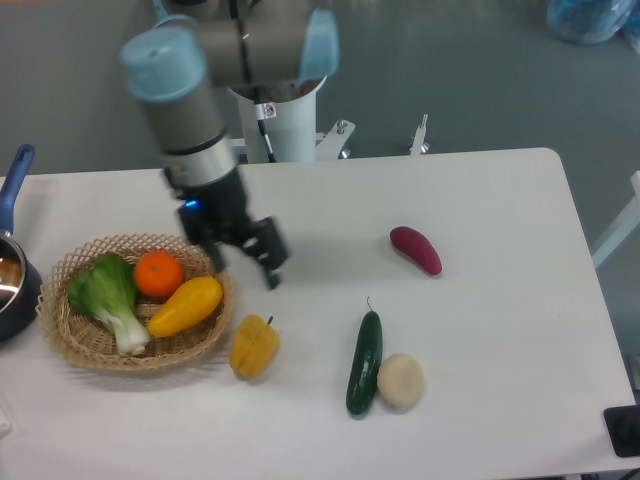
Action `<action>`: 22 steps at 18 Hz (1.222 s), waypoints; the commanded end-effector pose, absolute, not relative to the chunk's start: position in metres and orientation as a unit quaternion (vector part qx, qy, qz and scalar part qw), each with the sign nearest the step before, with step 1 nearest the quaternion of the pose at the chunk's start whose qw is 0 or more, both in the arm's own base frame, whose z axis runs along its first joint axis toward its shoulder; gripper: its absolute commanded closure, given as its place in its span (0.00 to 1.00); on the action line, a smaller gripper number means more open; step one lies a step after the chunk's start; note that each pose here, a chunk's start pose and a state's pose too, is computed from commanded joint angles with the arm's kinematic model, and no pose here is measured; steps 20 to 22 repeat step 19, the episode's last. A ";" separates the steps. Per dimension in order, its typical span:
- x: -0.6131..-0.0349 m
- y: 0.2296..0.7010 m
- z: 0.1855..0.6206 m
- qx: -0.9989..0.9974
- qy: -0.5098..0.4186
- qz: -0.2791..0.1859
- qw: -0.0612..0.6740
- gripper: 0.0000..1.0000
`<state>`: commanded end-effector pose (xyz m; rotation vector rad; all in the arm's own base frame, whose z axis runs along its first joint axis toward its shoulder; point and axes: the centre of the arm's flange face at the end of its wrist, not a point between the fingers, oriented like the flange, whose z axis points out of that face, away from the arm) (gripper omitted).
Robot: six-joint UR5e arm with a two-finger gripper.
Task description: Place the mango in the basket
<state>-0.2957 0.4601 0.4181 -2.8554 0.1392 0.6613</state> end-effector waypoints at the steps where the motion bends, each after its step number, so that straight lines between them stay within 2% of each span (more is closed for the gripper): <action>1: -0.322 0.437 0.406 -0.972 0.032 0.215 0.092 0.00; 4: -0.389 0.376 0.368 -0.980 0.052 0.164 0.098 0.00; 6: -0.430 0.362 0.332 -0.982 0.094 0.141 0.080 0.00; 7: -0.437 0.364 0.329 -0.981 0.109 0.140 0.075 0.00; 11: -0.443 0.367 0.309 -0.983 0.116 0.125 0.069 0.00; 22: -0.435 0.362 0.298 -0.986 0.112 0.111 0.060 0.00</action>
